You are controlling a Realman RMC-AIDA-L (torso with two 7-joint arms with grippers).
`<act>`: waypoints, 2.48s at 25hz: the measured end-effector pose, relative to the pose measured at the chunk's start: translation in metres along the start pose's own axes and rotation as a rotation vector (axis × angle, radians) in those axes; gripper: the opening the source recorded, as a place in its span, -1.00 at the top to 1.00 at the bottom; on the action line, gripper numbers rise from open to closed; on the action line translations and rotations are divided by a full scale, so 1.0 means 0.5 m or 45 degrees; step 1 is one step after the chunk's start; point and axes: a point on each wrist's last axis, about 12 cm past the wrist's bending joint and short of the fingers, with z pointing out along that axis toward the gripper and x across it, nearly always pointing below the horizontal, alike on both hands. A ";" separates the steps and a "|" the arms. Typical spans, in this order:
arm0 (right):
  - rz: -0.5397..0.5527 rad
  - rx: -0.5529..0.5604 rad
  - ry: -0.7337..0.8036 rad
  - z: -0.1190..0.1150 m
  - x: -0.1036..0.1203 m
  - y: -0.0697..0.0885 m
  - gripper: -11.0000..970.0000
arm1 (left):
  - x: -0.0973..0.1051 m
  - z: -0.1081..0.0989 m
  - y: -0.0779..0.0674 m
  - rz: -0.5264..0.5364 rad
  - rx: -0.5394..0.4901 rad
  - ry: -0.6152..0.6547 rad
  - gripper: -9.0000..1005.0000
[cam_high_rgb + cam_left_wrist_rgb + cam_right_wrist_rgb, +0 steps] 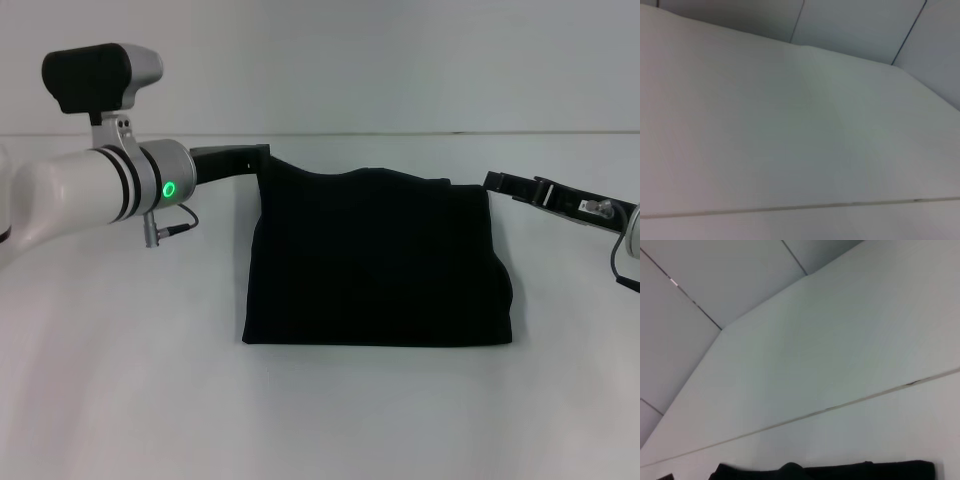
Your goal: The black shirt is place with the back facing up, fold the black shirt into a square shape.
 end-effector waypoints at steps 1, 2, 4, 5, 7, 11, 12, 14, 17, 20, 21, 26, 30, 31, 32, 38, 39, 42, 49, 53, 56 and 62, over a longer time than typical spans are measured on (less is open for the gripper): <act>-0.001 -0.003 0.001 0.000 0.000 0.001 -0.33 | -0.002 -0.001 0.002 0.000 -0.003 -0.002 0.98; -0.002 -0.006 0.001 0.000 0.000 0.001 -0.33 | -0.003 -0.001 0.003 -0.001 -0.005 -0.004 0.98; -0.005 -0.008 0.001 0.000 -0.001 0.002 -0.32 | -0.004 -0.002 0.005 -0.002 -0.008 -0.007 0.98; -0.006 -0.009 0.000 0.000 -0.002 0.002 -0.32 | -0.005 -0.003 0.007 -0.002 -0.013 -0.009 0.98; -0.008 -0.010 -0.002 0.000 -0.003 0.003 -0.32 | -0.005 -0.004 0.011 -0.004 -0.027 -0.013 0.97; -0.009 -0.011 -0.003 0.000 -0.004 0.003 -0.32 | -0.005 -0.006 0.017 -0.004 -0.040 -0.016 0.94; -0.010 -0.012 -0.003 0.000 -0.004 0.003 -0.32 | -0.005 -0.006 0.017 -0.004 -0.041 -0.016 0.94; -0.011 -0.013 -0.003 0.001 -0.005 0.004 -0.32 | -0.006 -0.007 0.017 -0.004 -0.041 -0.018 0.93; -0.023 -0.023 0.003 0.000 -0.009 0.006 -0.32 | -0.014 -0.009 0.018 0.000 -0.032 -0.028 0.91; -0.050 -0.058 0.017 -0.008 -0.021 0.007 -0.32 | -0.027 -0.022 0.031 0.006 -0.029 -0.051 0.89; -0.060 -0.075 0.021 -0.011 -0.025 0.008 -0.32 | -0.031 -0.028 0.038 0.003 -0.035 -0.061 0.89; -0.168 -0.173 0.008 -0.042 -0.056 0.014 -0.31 | -0.057 -0.087 0.083 -0.071 0.005 -0.124 0.76; -0.328 -0.296 0.012 -0.067 -0.064 0.032 -0.30 | -0.057 -0.150 0.068 -0.040 0.289 -0.116 0.60; -0.372 -0.325 0.013 -0.071 -0.065 0.037 -0.30 | -0.055 -0.166 0.056 0.000 0.396 -0.104 0.56; -0.414 -0.350 0.012 -0.075 -0.067 0.041 -0.30 | -0.053 -0.173 0.048 0.020 0.457 -0.093 0.52; -0.536 -0.379 0.082 -0.068 -0.075 0.061 -0.30 | -0.020 -0.180 -0.012 0.230 0.740 0.009 0.12; -0.561 -0.378 0.105 -0.063 -0.075 0.066 -0.30 | -0.015 -0.173 -0.017 0.245 0.734 0.020 0.04; -0.626 -0.379 0.180 -0.046 -0.070 0.080 -0.32 | 0.000 -0.153 -0.031 0.275 0.707 0.061 -0.50; -0.691 -0.338 0.275 -0.015 -0.054 0.096 -0.53 | 0.019 -0.131 -0.051 0.320 0.702 0.130 -0.92; -0.699 -0.299 0.263 -0.005 -0.049 0.094 -0.82 | 0.027 -0.118 -0.058 0.362 0.678 0.135 -0.92; -0.701 -0.293 0.264 -0.004 -0.047 0.093 -0.88 | 0.032 -0.113 -0.060 0.387 0.663 0.147 -0.91; -0.728 -0.330 0.301 -0.019 -0.046 0.088 -0.91 | 0.039 -0.115 -0.052 0.438 0.646 0.209 -0.90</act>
